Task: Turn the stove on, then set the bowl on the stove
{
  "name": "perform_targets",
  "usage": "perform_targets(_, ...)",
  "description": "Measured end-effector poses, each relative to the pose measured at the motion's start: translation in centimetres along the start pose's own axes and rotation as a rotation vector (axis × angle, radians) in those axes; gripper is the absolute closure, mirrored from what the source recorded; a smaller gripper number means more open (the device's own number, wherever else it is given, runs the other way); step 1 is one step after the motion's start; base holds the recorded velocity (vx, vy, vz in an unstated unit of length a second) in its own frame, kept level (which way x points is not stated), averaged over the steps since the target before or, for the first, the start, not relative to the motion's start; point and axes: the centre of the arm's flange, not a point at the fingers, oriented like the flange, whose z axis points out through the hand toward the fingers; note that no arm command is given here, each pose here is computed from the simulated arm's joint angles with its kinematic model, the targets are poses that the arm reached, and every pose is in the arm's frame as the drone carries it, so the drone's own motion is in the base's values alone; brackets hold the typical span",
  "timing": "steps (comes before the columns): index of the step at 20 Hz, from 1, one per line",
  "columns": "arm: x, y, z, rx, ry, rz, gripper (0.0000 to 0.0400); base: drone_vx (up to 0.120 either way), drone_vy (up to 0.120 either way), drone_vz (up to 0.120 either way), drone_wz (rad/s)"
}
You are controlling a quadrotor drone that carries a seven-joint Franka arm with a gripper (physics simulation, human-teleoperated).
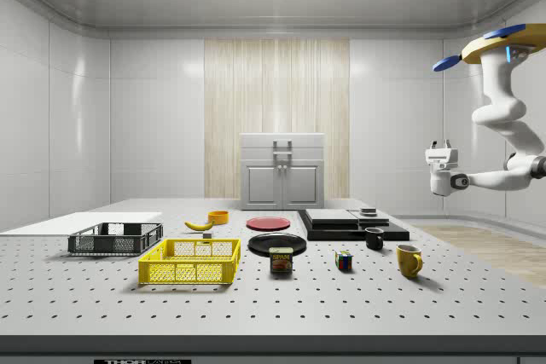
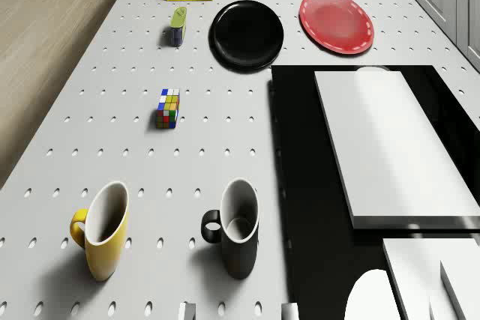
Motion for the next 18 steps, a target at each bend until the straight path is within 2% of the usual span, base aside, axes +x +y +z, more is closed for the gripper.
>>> perform_targets(10, -0.1, 0.1, -6.6, 0.006, 0.006, 0.0, 0.0, 0.0, 0.0, 0.0, 0.0)
perform_targets(18, 0.0, 0.0, -8.8, 0.01, 0.01, 0.0, 0.0, 0.0, 0.0, 0.0, 0.0)
